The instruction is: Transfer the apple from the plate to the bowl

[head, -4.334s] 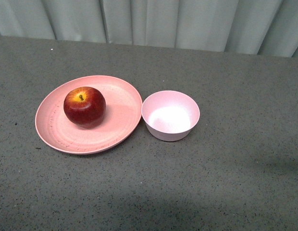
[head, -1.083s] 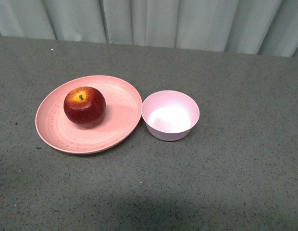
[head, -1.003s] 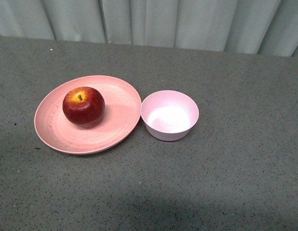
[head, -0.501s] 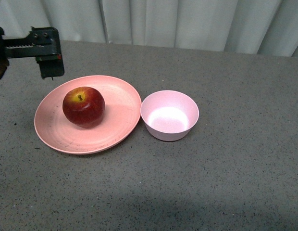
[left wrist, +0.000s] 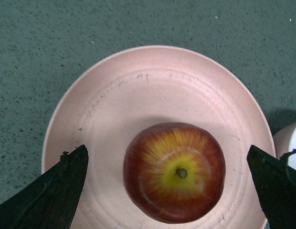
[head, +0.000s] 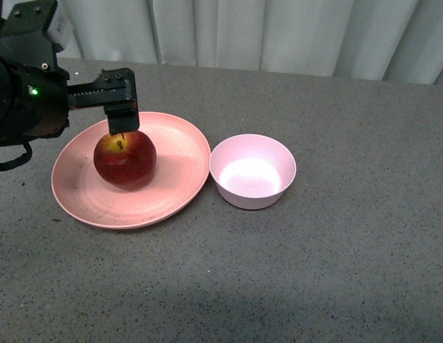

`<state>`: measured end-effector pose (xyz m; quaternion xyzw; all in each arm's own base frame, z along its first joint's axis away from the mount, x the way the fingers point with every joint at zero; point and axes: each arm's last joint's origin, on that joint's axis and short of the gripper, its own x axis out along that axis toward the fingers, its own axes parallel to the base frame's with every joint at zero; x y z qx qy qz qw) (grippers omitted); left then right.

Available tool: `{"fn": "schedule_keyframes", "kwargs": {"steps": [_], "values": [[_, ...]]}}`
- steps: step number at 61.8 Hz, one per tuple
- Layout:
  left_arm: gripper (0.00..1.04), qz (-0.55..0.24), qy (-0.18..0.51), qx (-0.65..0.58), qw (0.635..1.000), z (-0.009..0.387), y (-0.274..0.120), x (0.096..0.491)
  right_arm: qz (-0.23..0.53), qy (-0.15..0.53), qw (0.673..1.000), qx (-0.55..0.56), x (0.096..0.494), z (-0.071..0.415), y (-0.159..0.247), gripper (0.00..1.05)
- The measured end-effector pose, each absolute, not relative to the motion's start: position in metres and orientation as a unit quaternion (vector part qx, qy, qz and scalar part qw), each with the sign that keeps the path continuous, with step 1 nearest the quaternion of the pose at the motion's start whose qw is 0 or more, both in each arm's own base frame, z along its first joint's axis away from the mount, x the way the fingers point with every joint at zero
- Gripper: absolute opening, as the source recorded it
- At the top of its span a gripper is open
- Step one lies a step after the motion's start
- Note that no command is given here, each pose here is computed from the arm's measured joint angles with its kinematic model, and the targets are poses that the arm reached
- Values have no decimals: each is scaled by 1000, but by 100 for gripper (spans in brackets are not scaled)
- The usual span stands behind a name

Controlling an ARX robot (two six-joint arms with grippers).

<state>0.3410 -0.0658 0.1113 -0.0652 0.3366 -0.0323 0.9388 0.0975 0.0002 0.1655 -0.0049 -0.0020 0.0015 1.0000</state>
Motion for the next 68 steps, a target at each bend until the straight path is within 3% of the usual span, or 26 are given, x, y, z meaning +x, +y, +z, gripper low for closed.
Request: {"fn": "schedule_keyframes", "kwargs": {"steps": [39, 53, 68], "values": [[98, -37, 376, -64, 924, 81, -74, 339, 2, -2, 1000, -5, 98, 165, 0, 95], [69, -42, 375, -67, 924, 81, -75, 340, 2, -2, 1000, -5, 98, 165, 0, 95], [64, -47, 372, -67, 925, 84, -78, 339, 2, -2, 1000, -5, 98, 165, 0, 95]]}}
